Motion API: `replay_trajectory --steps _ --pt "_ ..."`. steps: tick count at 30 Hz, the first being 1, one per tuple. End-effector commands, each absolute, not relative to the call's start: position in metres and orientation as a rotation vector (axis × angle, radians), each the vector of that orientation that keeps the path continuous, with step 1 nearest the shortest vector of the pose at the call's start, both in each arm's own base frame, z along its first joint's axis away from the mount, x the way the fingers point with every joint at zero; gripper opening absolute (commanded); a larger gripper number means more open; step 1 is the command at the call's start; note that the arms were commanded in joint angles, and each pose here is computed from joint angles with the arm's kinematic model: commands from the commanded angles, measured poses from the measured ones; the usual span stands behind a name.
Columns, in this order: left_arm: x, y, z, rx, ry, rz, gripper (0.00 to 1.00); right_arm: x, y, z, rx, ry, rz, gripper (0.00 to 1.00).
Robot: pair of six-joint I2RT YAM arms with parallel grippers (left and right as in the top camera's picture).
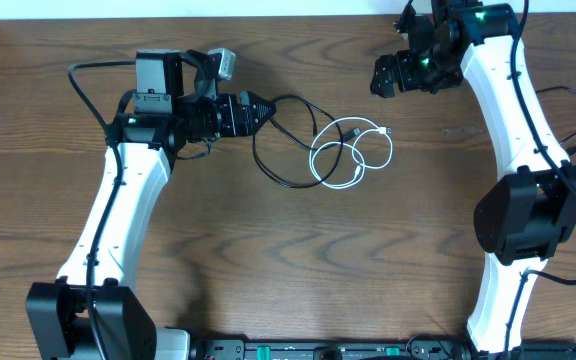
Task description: Untangle cables
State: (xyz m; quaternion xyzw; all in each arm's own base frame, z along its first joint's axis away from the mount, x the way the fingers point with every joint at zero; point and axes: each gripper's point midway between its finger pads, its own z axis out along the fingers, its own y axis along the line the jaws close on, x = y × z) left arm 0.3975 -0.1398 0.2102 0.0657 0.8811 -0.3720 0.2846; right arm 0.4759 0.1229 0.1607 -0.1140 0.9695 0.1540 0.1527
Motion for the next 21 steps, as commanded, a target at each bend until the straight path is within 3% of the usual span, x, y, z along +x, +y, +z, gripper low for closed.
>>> replay_trajectory --steps 1,21 --pt "0.3984 -0.1383 0.2078 0.171 2.363 -0.991 0.74 0.4736 0.1229 0.1829 -0.350 2.731 0.429 0.99" --pt "0.3977 -0.1350 0.2121 0.161 2.348 -1.038 0.74 0.4735 0.1228 0.1828 -0.350 2.731 0.429 0.99"
